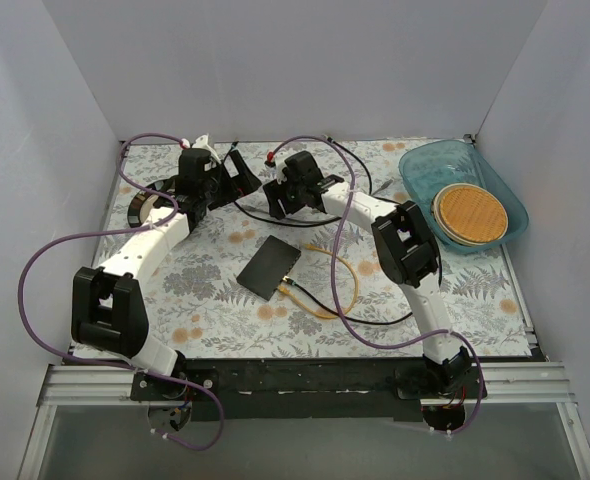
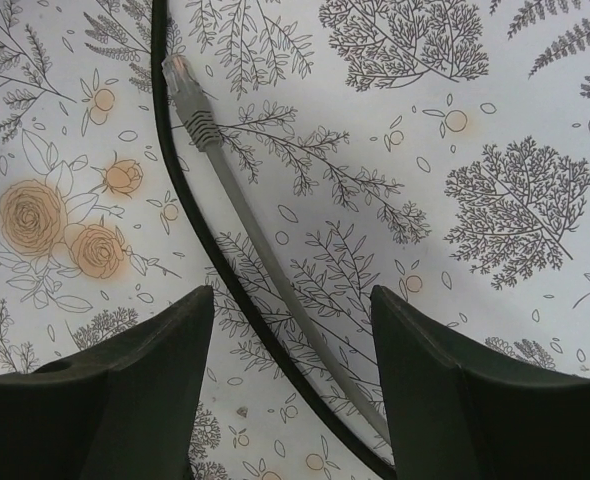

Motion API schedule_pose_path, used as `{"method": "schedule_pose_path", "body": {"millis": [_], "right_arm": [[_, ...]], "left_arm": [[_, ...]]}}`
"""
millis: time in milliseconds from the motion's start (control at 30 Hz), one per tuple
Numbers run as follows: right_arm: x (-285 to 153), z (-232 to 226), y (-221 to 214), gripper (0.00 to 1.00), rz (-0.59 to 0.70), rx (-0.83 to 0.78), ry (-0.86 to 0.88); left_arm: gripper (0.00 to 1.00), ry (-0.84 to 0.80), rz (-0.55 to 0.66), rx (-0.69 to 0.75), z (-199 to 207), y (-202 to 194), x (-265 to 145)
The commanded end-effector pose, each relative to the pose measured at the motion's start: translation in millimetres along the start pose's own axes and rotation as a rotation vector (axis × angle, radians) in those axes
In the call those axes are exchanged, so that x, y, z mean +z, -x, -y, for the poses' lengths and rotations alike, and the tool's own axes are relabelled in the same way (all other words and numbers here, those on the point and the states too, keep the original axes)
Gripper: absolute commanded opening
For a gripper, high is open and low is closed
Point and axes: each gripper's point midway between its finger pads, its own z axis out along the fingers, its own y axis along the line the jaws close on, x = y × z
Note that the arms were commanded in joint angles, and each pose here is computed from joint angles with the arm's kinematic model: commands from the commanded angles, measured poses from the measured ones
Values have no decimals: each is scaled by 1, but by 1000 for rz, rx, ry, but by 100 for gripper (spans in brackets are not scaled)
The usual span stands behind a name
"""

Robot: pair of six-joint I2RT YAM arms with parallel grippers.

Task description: Insert the plug into the switch port

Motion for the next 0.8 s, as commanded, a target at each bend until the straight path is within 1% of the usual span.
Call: {"method": "schedule_pose_path", "body": {"millis": [0, 333, 433, 467, 533, 567, 633, 667, 767], "right_arm": [[5, -2, 15, 68, 39, -15, 4], [22, -1, -12, 58, -15, -32, -16], [26, -2, -21, 56, -30, -39, -45], [26, 3, -24, 54, -39, -75, -79], [29, 5, -29, 39, -49, -97, -121], [29, 9, -28, 25, -50, -106, -151], [29, 9, -29, 11, -52, -111, -160], [29, 9, -26, 2, -45, -112, -163], [17, 14, -10, 1, -17, -118, -196]], "left_arm": [[98, 1, 10, 10, 0, 9, 0], [98, 6, 9, 3, -5, 8, -1], [98, 1, 10, -1, -5, 9, -1], [98, 1, 10, -2, -5, 9, -1], [98, 3, 11, -4, -6, 9, -2], [98, 3, 11, -5, -6, 10, -2], [98, 3, 16, -7, -7, 10, -4], [98, 5, 18, -7, -7, 10, -5], [98, 5, 25, -8, -8, 12, -7]]}}
